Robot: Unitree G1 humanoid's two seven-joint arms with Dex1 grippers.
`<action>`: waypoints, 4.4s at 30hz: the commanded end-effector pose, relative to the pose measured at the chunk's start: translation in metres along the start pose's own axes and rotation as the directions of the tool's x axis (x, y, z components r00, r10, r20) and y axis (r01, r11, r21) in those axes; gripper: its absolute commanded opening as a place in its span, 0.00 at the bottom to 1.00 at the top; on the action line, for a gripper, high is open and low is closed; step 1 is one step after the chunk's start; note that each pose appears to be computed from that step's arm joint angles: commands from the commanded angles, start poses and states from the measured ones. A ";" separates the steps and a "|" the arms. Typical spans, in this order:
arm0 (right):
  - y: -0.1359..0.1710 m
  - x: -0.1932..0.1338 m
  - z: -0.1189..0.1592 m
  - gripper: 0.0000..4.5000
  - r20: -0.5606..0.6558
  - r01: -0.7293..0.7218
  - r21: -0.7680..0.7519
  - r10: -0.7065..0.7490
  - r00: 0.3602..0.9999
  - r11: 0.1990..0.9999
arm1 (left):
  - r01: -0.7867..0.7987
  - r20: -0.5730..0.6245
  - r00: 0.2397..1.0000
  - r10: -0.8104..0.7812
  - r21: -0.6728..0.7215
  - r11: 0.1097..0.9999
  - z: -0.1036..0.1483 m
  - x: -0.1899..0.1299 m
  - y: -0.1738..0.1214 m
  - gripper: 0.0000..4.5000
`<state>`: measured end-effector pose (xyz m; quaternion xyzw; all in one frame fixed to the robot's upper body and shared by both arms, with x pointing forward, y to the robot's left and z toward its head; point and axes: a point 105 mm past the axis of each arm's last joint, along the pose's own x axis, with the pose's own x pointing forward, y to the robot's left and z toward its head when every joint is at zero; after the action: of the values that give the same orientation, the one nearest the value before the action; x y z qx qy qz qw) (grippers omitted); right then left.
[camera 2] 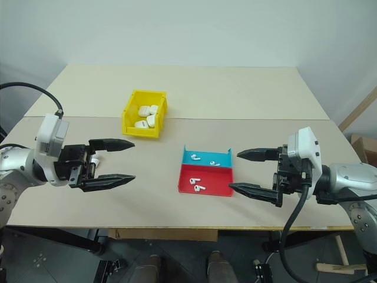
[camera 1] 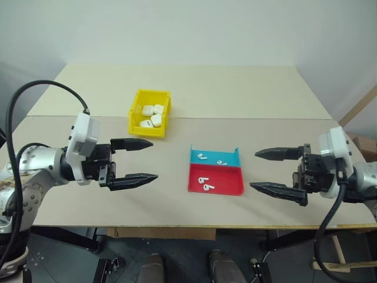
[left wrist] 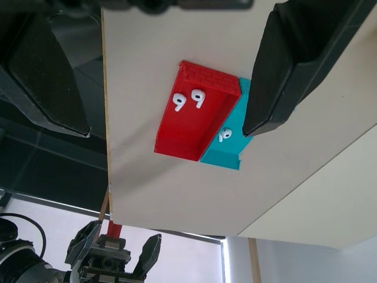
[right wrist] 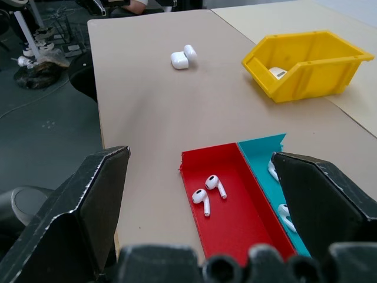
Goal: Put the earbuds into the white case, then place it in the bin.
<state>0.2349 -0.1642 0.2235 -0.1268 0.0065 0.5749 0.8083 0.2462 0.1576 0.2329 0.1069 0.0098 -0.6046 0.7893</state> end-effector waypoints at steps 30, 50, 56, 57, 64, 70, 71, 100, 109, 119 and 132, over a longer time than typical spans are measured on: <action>-0.006 0.004 0.016 1.00 0.007 0.045 -0.019 -0.044 0.999 0.999 | -0.852 -0.716 0.431 0.549 -0.123 0.509 -0.025 -0.057 0.110 1.00; 0.000 0.004 0.013 1.00 -0.011 0.046 0.004 -0.046 0.999 0.999 | -0.992 -0.917 0.077 0.391 -0.032 0.121 -0.077 -0.087 0.144 1.00; 0.001 0.006 0.014 1.00 -0.005 0.044 -0.004 -0.044 0.999 0.999 | -0.987 -0.931 0.094 0.352 -0.042 0.155 -0.091 -0.075 0.145 1.00; 0.001 0.006 0.015 1.00 -0.004 0.045 -0.006 -0.045 0.999 0.999 | -0.986 -0.932 0.091 0.351 -0.035 0.163 -0.093 -0.075 0.145 1.00; 0.004 0.005 0.015 1.00 -0.006 0.048 -0.009 -0.048 0.999 0.999 | -0.986 -0.937 0.059 0.343 -0.001 0.168 -0.100 -0.080 0.146 1.00; 0.006 0.004 0.014 1.00 -0.010 0.055 -0.014 -0.056 0.998 0.998 | -0.987 -0.947 0.056 0.317 -0.003 0.163 -0.103 -0.083 0.142 1.00; 0.006 0.004 0.014 1.00 -0.011 0.057 -0.016 -0.057 0.998 0.998 | -0.987 -0.950 0.054 0.307 -0.003 0.163 -0.105 -0.084 0.140 1.00; 0.011 0.002 0.013 1.00 -0.019 0.074 -0.028 -0.075 0.997 0.997 | -0.983 -0.953 0.078 0.293 -0.025 0.179 -0.127 -0.086 0.139 0.63; 0.002 0.000 0.011 1.00 -0.005 0.095 -0.021 -0.095 0.995 0.995 | -0.851 -0.663 0.455 0.595 -0.125 0.511 -0.046 -0.053 0.146 0.63; -0.004 0.008 0.016 1.00 0.043 0.045 -0.040 -0.043 0.998 0.998 | -0.442 0.161 0.883 0.441 -0.036 0.896 0.025 -0.004 0.080 0.63; -0.010 0.034 0.015 1.00 -0.059 -0.024 -0.086 0.019 0.998 0.996 | 0.292 0.315 0.892 -0.324 0.146 0.945 0.013 0.034 0.007 0.63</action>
<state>0.2530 -0.1355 0.2300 -0.1588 0.0056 0.5832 0.7966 0.2642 0.1259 0.2397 0.0141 -0.1215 -0.7216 0.6814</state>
